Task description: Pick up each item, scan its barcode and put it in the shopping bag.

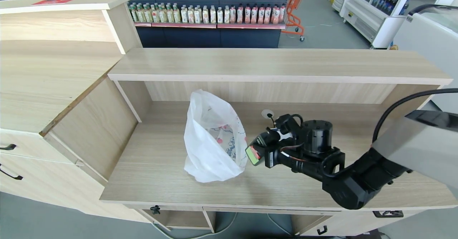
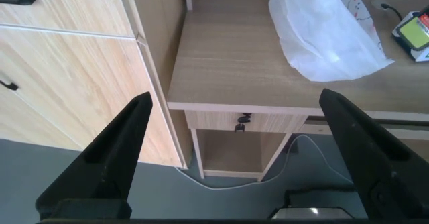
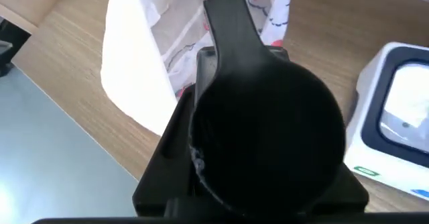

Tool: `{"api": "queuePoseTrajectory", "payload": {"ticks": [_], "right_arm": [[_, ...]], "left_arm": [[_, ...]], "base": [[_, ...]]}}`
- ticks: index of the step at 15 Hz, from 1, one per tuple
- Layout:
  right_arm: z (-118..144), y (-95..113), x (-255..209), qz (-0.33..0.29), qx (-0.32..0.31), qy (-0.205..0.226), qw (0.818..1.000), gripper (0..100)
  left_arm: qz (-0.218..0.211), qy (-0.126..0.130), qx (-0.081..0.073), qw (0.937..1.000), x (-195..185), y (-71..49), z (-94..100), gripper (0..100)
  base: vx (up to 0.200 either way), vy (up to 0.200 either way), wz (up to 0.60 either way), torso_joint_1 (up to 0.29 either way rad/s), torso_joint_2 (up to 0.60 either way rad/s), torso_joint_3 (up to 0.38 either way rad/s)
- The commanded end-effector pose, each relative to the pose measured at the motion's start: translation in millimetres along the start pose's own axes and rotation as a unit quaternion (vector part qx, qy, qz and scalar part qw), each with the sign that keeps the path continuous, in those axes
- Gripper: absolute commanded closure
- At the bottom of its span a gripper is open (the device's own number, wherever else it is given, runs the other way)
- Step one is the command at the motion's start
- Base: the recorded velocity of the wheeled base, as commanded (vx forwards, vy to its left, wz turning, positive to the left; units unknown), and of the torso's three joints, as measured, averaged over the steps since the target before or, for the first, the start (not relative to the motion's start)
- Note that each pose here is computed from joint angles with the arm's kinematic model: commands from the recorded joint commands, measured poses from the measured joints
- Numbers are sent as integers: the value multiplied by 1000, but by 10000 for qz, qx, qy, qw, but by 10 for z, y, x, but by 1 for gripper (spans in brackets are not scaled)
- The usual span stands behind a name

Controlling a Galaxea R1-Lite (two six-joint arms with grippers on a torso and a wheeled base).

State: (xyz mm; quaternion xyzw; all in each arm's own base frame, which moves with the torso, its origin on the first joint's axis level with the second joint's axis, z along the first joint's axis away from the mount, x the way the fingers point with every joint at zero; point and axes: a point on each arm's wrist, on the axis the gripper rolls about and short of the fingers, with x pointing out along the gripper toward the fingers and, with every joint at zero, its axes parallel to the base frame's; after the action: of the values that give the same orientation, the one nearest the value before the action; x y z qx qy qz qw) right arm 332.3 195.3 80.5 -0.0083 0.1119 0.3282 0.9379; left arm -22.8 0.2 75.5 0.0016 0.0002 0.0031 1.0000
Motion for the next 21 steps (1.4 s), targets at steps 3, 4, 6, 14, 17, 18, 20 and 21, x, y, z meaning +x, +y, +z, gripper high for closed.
{"api": "queuePoseTrajectory", "payload": {"ticks": [3, 4, 6, 14, 17, 18, 20, 21], "right_arm": [[-145, 184, 491, 343, -121, -99, 9993, 100], [-148, 191, 566, 358, -223, -154, 9990, 100], [-177, 179, 676, 354, -480, -194, 9980, 100], [-406, 176, 1005, 371, -1276, -185, 9910, 100], [-356, 171, 1016, 398, -1239, -141, 9914, 0], [-301, 163, 994, 437, -977, -185, 9941, 0], [-97, 158, 910, 460, -48, -318, 9984, 0], [49, 143, 830, 452, 516, -348, 9970, 0]], "left_arm": [[8, -2, -1, 10000, 0, 0, 0, 0], [8, -2, -1, 10000, 0, 0, 0, 0], [8, -2, -1, 10000, 0, 0, 0, 0], [0, -2, -1, 10000, 0, 0, 0, 0], [8, -2, -1, 10000, 0, 0, 0, 0], [0, -2, -1, 10000, 0, 0, 0, 0], [0, -2, -1, 10000, 0, 0, 0, 0], [8, -2, -1, 10000, 0, 0, 0, 0]], "base": [[0, 0, 0, 0, 0, 0], [0, 0, 0, 0, 0, 0], [0, 0, 0, 0, 0, 0], [0, 0, 0, 0, 0, 0], [0, 0, 0, 0, 0, 0], [0, 0, 0, 0, 0, 0], [0, 0, 0, 0, 0, 0], [0, 0, 0, 0, 0, 0]]}}
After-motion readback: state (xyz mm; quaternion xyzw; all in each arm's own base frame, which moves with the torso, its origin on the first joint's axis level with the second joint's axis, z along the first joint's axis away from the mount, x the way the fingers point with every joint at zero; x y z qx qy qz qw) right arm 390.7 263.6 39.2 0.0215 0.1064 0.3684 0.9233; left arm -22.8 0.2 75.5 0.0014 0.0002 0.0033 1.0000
